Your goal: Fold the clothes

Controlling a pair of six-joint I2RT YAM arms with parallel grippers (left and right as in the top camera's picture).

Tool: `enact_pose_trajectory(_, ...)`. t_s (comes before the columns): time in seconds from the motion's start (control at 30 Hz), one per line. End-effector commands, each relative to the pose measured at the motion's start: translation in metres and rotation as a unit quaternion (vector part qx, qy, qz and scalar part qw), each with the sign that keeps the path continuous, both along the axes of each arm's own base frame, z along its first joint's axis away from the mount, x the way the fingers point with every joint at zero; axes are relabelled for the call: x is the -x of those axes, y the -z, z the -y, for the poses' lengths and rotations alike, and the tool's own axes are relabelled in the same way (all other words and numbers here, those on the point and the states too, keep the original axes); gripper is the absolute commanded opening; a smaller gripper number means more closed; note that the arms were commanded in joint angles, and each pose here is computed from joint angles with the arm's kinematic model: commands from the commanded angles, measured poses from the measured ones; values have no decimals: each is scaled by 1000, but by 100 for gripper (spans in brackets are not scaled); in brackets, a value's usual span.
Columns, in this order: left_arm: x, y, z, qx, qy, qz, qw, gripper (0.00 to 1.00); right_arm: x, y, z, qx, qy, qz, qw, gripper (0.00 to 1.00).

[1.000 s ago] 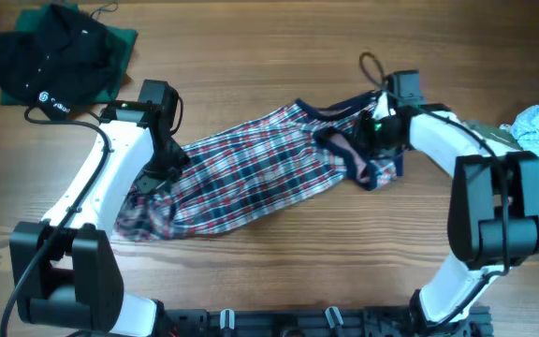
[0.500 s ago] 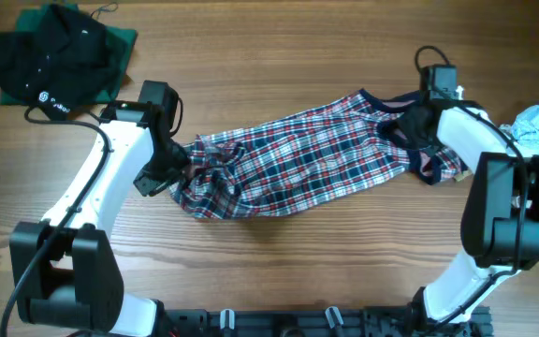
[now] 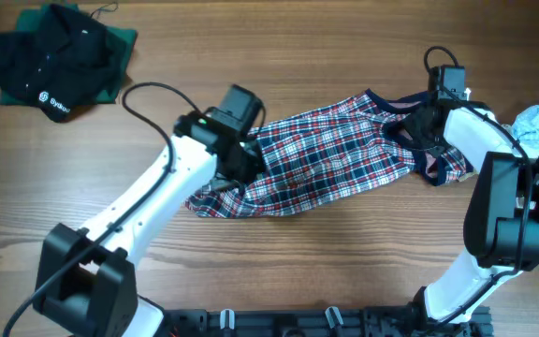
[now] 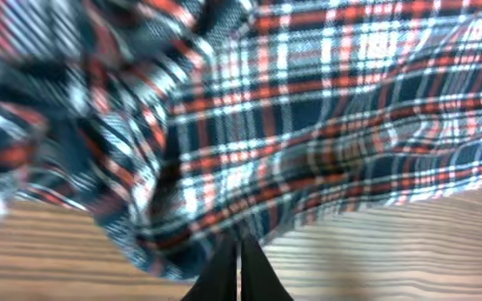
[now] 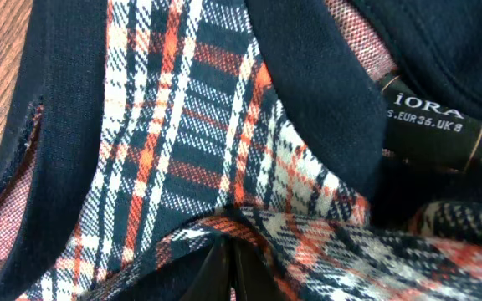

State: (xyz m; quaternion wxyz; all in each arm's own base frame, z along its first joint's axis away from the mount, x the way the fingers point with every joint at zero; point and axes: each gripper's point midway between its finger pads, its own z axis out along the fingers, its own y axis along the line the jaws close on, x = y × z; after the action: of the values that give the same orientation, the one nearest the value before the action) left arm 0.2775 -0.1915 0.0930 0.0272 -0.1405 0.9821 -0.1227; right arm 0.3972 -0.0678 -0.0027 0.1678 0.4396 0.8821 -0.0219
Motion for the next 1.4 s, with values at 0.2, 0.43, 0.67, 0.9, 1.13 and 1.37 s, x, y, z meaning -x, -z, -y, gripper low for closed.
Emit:
enact_pose_trajectory(0.2, -6, 60, 24, -22, -8, -46, 999, 4, 38, 43, -2, -19, -19, -80, 996, 4)
enact_pose_trajectory(0.43, 10, 74, -63, -160, -71, -119, 977, 4, 38, 43, -2, -15, -37, -83, 996, 4)
enact_pose_trajectory(0.67, 36, 62, -114, -239, -93, -181, 950, 4, 37, 43, -2, -15, -37, -81, 996, 4)
enact_pose_trajectory(0.9, 65, 21, -191, -416, -185, -205, 867, 4, 35, 43, -2, -15, -37, -77, 996, 4)
enact_pose_trajectory(1.13, 34, -1, -177, -373, -199, -132, 897, 4, 27, 43, -12, -43, -45, -58, 996, 4)
enact_pose_trajectory(1.37, -30, -22, -16, -123, -9, 63, 990, 4, 26, 43, -14, -47, -48, -55, 996, 5)
